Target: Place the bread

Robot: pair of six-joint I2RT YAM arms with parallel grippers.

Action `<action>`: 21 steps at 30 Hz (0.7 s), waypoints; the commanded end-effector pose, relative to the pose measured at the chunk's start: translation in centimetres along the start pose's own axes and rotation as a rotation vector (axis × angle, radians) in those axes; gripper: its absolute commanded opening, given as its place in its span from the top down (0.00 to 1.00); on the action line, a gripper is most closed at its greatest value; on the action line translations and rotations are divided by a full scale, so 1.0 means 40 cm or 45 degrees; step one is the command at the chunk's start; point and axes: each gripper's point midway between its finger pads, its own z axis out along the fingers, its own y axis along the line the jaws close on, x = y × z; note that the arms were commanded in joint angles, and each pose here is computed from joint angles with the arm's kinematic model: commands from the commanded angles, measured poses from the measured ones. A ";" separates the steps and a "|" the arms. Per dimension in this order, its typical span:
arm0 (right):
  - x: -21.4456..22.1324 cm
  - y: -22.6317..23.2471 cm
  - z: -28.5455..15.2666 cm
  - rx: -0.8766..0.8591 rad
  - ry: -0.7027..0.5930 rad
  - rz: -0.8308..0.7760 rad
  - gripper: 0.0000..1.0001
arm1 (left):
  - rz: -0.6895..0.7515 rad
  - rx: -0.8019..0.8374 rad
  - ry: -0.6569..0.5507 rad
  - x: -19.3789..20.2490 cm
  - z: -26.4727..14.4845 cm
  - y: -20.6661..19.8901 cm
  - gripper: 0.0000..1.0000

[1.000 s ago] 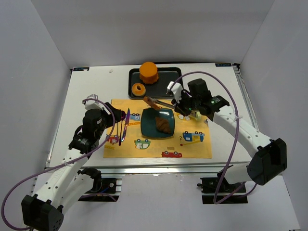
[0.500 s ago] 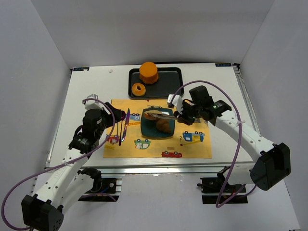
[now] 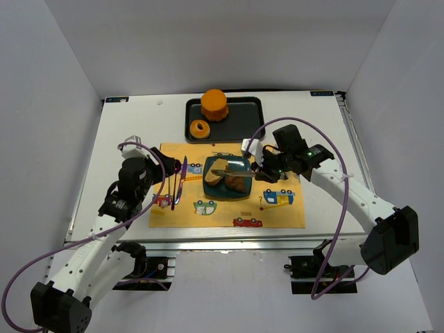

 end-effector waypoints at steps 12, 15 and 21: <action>0.055 -0.475 -0.310 0.920 -0.437 0.821 1.00 | -0.024 0.056 -0.054 -0.043 -0.011 -0.034 0.25; 0.195 -0.539 -0.375 1.318 -0.370 0.904 1.00 | -0.032 0.062 -0.051 -0.036 -0.009 -0.032 0.26; 0.503 -0.520 -0.311 1.379 -0.174 1.239 0.99 | -0.037 0.077 -0.036 -0.023 -0.002 -0.034 0.25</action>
